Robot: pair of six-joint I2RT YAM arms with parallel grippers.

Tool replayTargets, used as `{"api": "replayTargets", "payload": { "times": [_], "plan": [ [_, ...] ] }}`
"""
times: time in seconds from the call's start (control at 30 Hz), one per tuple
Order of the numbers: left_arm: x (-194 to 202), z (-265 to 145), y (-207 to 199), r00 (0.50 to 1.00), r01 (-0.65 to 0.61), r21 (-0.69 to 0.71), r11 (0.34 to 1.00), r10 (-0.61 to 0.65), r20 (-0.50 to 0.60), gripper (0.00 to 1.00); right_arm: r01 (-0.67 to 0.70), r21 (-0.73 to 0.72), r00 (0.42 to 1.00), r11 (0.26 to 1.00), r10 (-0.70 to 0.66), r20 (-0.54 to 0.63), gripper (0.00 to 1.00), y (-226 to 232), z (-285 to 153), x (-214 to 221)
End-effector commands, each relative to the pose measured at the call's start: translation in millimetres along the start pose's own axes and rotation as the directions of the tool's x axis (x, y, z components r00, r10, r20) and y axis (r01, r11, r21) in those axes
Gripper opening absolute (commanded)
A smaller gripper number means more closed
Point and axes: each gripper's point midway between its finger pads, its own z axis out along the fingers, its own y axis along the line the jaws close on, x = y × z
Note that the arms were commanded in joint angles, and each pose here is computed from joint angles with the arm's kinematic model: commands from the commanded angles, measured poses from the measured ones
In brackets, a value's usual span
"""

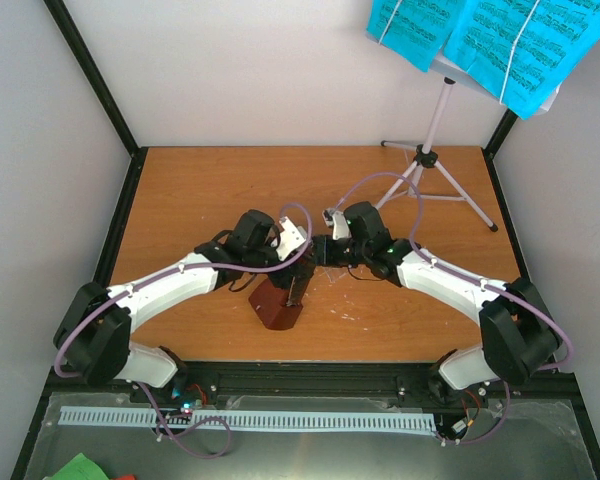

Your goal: Pack up the instrument practice props

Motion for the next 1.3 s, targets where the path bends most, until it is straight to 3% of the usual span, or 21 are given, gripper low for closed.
{"api": "replayTargets", "payload": {
  "times": [0.0, 0.07, 0.2, 0.37, 0.57, 0.77, 0.9, 1.0, 1.1, 1.27],
  "plan": [
    [-49, -29, -4, 0.981, -0.054, -0.064, 0.997, 0.065, 0.185, 0.93, 0.104, 0.097, 0.992, 0.990, -0.111, 0.063, 0.29, 8, -15, -13],
    [-64, -44, -1, 0.966, -0.041, -0.107, 0.993, 0.066, 0.250, 0.99, 0.149, 0.171, 0.983, 0.974, -0.164, 0.077, 0.29, 7, -20, -14],
    [-82, -73, 10, 0.939, 0.016, -0.212, 0.977, 0.058, 0.339, 0.99, 0.211, 0.270, 0.963, 0.939, -0.247, 0.107, 0.29, 10, -32, -17],
    [-80, -116, 50, 0.909, 0.171, -0.412, 0.895, 0.018, 0.416, 0.99, 0.295, 0.365, 0.925, 0.883, -0.360, 0.123, 0.29, 23, -36, -15],
    [-56, -142, 79, 0.842, 0.439, -0.352, 0.827, -0.242, 0.482, 0.99, 0.357, 0.481, 0.872, 0.801, -0.470, 0.136, 0.28, 41, -32, -13],
    [-23, -135, 76, 0.698, 0.654, -0.141, 0.743, -0.522, 0.490, 1.00, 0.369, 0.579, 0.827, 0.727, -0.541, 0.152, 0.28, 58, -26, -11],
    [-1, -126, 67, 0.638, 0.714, -0.057, 0.698, -0.615, 0.463, 0.99, 0.378, 0.566, 0.827, 0.732, -0.542, 0.148, 0.28, 65, -15, -3],
    [18, -116, 58, 0.606, 0.748, -0.009, 0.664, -0.677, 0.418, 1.00, 0.380, 0.537, 0.837, 0.753, -0.527, 0.147, 0.37, 68, -8, 1],
    [37, -110, 55, 0.582, 0.775, -0.009, 0.632, -0.709, 0.398, 1.00, 0.389, 0.508, 0.837, 0.768, -0.526, 0.154, 0.59, 76, -8, 0],
    [50, -117, 55, 0.575, 0.783, -0.041, 0.620, -0.698, 0.428, 0.99, 0.426, 0.520, 0.800, 0.741, -0.577, 0.166, 0.81, 95, -32, -15]
  ]
}}
